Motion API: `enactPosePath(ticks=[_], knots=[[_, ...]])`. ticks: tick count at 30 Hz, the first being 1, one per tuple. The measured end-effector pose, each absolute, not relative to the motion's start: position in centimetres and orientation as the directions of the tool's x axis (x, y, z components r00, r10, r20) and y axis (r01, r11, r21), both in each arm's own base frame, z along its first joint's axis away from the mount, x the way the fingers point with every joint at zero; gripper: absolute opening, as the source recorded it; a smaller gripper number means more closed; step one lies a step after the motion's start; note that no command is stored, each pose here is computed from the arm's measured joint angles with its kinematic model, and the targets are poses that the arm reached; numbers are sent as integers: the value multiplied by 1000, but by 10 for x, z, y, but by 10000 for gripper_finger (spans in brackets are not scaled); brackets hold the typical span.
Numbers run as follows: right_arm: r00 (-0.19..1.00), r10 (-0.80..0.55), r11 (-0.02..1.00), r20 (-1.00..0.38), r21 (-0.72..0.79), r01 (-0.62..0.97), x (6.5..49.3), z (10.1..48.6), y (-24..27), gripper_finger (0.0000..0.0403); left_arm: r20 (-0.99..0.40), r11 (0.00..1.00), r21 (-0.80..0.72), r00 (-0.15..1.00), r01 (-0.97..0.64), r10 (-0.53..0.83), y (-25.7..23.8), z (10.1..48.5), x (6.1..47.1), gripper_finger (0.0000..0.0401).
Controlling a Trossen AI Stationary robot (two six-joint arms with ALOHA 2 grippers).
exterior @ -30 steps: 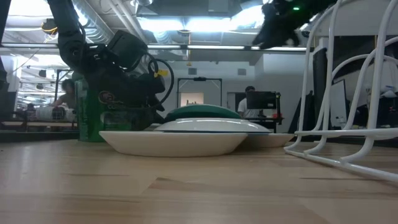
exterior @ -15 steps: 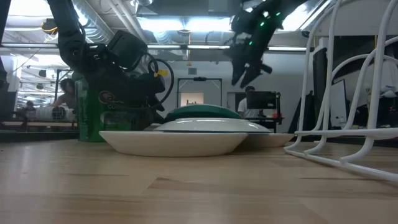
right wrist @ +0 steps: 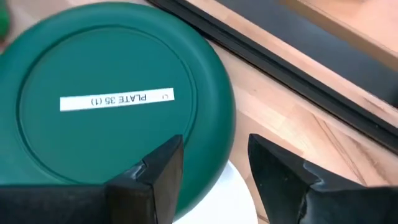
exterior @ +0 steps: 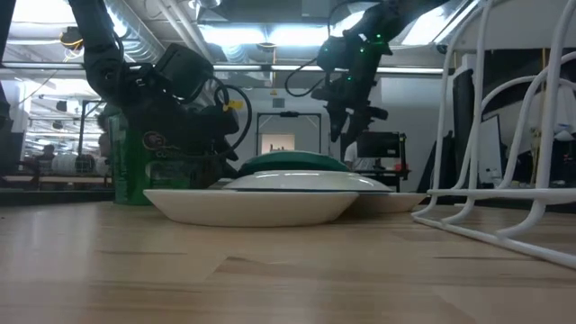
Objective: Sort dishes
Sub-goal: Put the green plate on the dish rack
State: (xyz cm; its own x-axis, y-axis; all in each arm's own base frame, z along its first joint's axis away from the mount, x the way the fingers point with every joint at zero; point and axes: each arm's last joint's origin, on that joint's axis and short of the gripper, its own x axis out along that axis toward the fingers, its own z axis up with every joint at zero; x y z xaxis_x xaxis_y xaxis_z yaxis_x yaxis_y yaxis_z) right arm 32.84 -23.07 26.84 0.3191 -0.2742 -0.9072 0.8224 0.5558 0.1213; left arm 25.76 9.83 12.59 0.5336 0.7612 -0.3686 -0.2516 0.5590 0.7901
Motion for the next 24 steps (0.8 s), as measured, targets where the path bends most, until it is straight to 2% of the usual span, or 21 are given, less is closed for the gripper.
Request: enactPosePath(ticks=[8,17,24], knots=[[321,-251,513,-913,156,844,328,268,-229,186,-369,559,790,534,-251,761,98,126,258,210],[436,-202,465,-877,306,831,334,293,-228,186,-369,559,790,534,-251,761,98,126,258,210],[464,-188,473,-866,334,815,352,301,-202,186,-369,559,790,534,-251,761,98,126,258,210]])
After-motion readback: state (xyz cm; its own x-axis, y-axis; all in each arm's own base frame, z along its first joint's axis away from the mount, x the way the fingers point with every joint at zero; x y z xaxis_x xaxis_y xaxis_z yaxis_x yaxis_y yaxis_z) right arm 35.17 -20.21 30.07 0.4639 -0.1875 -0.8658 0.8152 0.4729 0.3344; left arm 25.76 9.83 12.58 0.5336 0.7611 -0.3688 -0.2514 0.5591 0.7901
